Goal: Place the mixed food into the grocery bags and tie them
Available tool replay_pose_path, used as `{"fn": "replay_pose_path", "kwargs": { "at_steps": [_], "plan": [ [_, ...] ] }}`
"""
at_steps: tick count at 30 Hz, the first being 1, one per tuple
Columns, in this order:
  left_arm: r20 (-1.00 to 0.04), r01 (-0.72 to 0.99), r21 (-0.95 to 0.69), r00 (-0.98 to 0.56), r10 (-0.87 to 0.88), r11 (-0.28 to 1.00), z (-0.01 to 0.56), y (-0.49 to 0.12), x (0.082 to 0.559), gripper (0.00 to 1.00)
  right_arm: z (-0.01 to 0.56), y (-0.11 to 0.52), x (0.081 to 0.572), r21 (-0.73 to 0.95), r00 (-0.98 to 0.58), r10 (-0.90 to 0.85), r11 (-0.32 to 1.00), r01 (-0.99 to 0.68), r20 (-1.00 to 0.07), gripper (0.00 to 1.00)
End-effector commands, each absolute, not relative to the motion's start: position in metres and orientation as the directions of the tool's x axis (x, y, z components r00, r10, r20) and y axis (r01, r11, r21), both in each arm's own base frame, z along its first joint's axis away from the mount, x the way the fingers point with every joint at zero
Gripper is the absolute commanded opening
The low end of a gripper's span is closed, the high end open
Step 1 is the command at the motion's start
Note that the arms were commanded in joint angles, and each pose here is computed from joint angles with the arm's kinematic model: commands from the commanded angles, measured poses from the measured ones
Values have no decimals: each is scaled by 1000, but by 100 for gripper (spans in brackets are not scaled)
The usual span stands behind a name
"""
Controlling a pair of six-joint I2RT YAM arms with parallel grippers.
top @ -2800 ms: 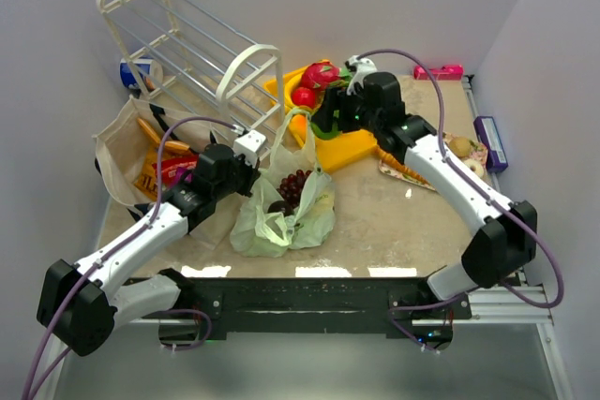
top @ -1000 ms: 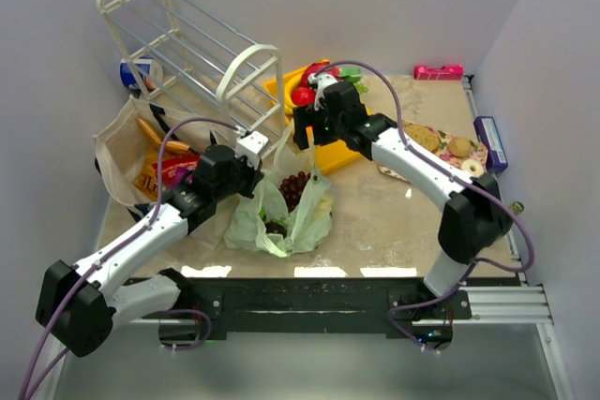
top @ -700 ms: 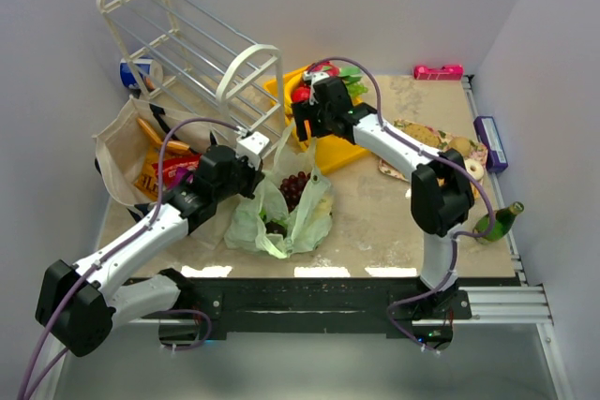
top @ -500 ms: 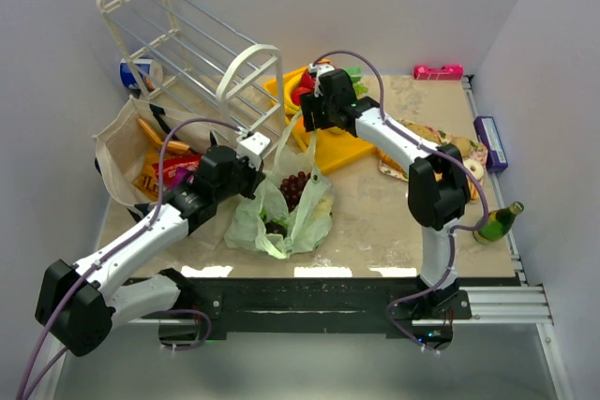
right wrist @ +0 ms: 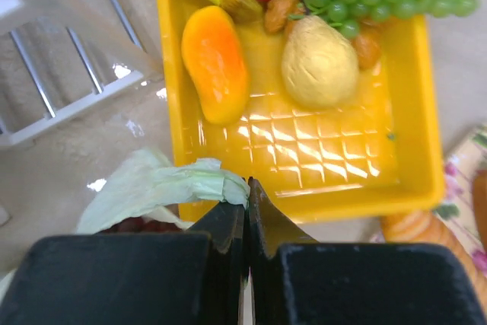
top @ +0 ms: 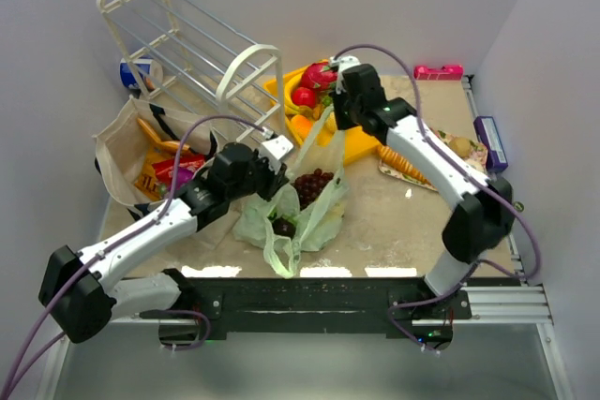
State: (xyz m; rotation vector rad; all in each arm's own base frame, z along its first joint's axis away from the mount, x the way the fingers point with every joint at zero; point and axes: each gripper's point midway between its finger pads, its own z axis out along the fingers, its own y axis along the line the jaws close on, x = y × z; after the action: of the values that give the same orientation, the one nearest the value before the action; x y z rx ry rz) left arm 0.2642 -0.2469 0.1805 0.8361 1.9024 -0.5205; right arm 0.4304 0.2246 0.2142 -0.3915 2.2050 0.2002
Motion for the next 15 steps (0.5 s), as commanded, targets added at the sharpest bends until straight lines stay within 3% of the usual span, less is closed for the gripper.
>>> {"fn": "replay_pose_path", "kwargs": {
  "at_steps": [1, 3, 6, 10, 13, 15],
  "plan": [
    [-971, 761, 19, -140, 193, 649, 273, -277, 283, 44, 279, 163, 386, -58, -526, -145, 982, -177, -838, 0],
    [-985, 788, -16, -118, 125, 615, 304, -288, 278, 61, 300, 141, 369, -67, -495, -116, 991, -114, -861, 0],
    [-994, 857, -17, -68, 80, 514, 335, -299, 258, 71, 303, 123, 350, -85, -506, -110, 994, -72, -856, 0],
    [-989, 915, -29, -83, 118, 402, 339, -299, 227, 76, 292, 110, 338, -107, -534, -111, 993, -39, -838, 0],
    [-980, 890, -67, -144, 139, 451, 328, -278, 214, 77, 288, 108, 333, -91, -541, -90, 996, -26, -836, 0],
    [-974, 814, -107, -201, 105, 571, 325, -253, 215, 78, 286, 108, 331, -73, -541, -72, 997, -19, -838, 0]
  ]
}}
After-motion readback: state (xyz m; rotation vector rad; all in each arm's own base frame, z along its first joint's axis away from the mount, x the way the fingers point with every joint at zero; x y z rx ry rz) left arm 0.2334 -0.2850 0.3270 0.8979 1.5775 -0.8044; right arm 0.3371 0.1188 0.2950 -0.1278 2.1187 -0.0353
